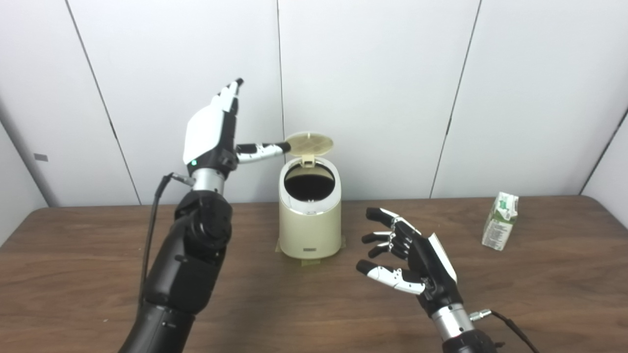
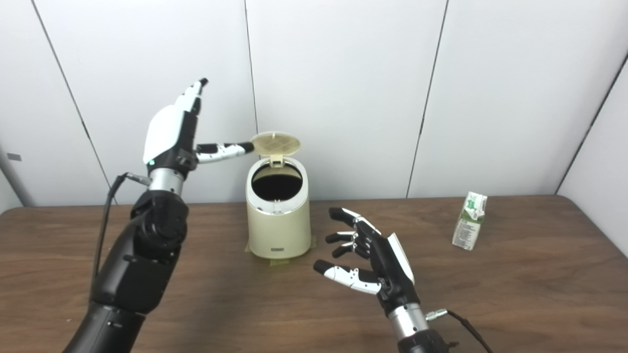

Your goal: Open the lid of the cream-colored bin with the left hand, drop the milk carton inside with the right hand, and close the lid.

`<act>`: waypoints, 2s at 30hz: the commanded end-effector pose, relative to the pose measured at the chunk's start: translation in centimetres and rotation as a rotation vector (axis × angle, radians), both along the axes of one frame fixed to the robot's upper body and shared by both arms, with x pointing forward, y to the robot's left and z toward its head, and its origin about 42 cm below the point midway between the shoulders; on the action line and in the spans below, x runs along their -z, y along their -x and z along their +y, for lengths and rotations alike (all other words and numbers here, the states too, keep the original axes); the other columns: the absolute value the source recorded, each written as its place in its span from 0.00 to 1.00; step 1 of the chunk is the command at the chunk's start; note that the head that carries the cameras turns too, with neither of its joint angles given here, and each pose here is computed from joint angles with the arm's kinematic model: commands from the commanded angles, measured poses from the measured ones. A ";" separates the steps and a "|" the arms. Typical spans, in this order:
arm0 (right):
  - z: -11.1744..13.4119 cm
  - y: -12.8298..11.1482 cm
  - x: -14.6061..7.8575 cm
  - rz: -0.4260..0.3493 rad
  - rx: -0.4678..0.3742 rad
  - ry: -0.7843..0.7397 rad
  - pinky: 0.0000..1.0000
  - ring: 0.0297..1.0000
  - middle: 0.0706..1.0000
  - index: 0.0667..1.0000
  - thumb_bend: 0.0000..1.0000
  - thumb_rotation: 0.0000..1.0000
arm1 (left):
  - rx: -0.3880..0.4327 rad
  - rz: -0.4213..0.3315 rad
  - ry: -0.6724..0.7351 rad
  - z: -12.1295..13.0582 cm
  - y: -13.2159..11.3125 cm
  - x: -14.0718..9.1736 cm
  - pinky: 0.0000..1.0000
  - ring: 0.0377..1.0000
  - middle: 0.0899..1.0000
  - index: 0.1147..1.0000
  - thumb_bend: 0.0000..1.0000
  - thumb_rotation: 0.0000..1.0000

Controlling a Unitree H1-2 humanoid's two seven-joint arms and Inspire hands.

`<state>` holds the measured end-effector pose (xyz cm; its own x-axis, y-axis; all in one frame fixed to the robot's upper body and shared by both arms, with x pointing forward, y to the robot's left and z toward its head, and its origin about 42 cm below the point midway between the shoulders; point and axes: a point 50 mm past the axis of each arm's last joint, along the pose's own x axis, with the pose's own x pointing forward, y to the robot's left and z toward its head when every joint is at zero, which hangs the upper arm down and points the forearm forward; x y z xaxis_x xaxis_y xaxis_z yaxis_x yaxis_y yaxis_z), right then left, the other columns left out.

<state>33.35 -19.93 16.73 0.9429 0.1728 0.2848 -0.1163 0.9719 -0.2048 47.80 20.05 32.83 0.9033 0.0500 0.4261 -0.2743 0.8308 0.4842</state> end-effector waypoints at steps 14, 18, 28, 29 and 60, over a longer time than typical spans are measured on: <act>-2.9 -0.8 -1.8 -0.097 0.058 -0.055 0.58 0.72 0.84 0.80 0.62 0.23 | 0.370 0.057 0.369 6.5 10.1 14.2 0.46 0.58 0.65 0.68 0.65 0.11; -5.2 -1.4 -1.4 -0.110 0.115 -0.054 0.59 0.71 0.83 0.80 0.70 0.29 | 0.388 0.030 0.382 7.2 11.5 16.8 0.50 0.60 0.66 0.67 0.64 0.12; -13.0 -2.2 -5.5 -0.174 0.176 0.194 0.63 0.69 0.82 0.82 0.77 0.25 | 0.373 0.021 0.364 7.7 12.7 18.1 0.49 0.59 0.65 0.67 0.58 0.08; -13.6 -2.2 -6.4 -0.181 0.173 0.213 0.62 0.69 0.82 0.83 0.76 0.23 | 0.370 0.023 0.363 7.8 12.7 18.1 0.48 0.59 0.65 0.68 0.57 0.07; -24.8 -8.4 -10.6 0.079 0.330 0.430 0.79 0.89 0.91 0.90 0.83 0.07 | 0.333 0.121 0.385 9.7 13.4 17.0 0.49 0.61 0.67 0.67 0.44 0.00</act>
